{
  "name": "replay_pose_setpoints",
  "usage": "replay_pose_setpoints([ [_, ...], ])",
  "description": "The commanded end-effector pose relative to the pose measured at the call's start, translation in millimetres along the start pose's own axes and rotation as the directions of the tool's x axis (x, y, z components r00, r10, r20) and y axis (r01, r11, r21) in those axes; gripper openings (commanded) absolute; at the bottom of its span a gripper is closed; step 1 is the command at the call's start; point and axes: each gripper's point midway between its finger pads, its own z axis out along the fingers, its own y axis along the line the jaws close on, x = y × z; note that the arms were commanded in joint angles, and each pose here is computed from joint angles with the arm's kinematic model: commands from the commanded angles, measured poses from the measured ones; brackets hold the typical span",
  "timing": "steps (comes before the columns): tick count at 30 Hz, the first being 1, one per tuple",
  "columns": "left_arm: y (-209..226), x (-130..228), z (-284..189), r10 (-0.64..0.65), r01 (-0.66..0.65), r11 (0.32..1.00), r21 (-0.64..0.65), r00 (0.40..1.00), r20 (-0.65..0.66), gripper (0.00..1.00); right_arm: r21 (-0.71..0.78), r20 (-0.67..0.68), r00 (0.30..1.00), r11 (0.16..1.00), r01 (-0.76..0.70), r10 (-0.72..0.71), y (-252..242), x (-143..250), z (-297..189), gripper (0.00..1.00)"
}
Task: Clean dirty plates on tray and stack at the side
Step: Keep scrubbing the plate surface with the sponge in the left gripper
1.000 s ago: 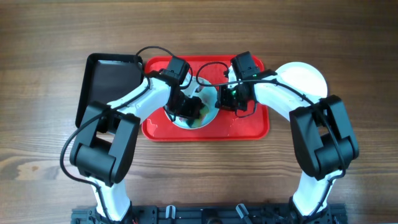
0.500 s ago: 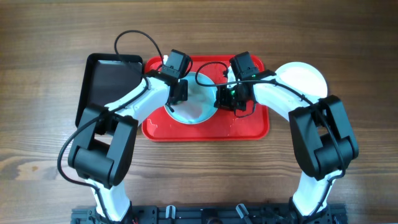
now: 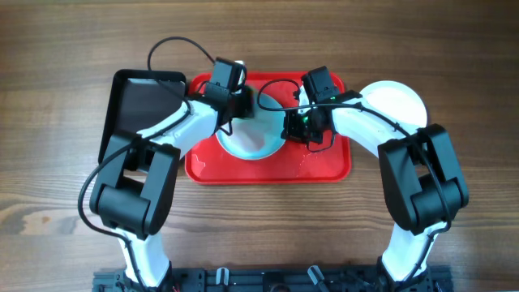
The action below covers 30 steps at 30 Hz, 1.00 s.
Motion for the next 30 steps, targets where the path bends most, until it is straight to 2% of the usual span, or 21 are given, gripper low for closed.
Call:
replay_pose_setpoints([
  [1,-47.3,28.1,-2.2,0.062,-0.024,0.956,0.293,0.991,-0.122,0.04,0.086,-0.044,0.999,0.996,0.004,0.0,-26.2,14.9,15.3,0.04],
  [8,-61.3,60.2,-14.6,0.061,0.052,0.92,0.388,0.96,-0.272,0.04,0.085,-0.044,0.999,0.996,0.011,-0.007,-26.2,14.8,15.3,0.04],
  [16,-52.2,88.1,-21.3,0.078,0.067,0.932,0.356,0.922,-0.379,0.04,0.087,-0.047,0.999,0.996,0.01,-0.006,-26.4,15.4,15.3,0.05],
  [19,-50.6,90.6,-21.8,0.101,0.045,0.933,0.358,0.92,-0.379,0.04,0.087,-0.047,0.999,0.996,0.01,-0.005,-26.5,15.5,15.3,0.04],
  [26,-60.4,75.6,-13.9,0.154,-0.03,0.919,0.393,0.945,-0.288,0.04,0.088,-0.046,0.999,0.996,0.001,0.003,-26.6,15.5,15.2,0.04],
  [30,-69.2,87.8,-8.3,0.18,-0.045,0.916,0.398,0.934,-0.308,0.04,0.088,-0.046,0.999,0.996,-0.002,0.006,-26.6,15.6,15.2,0.04],
])
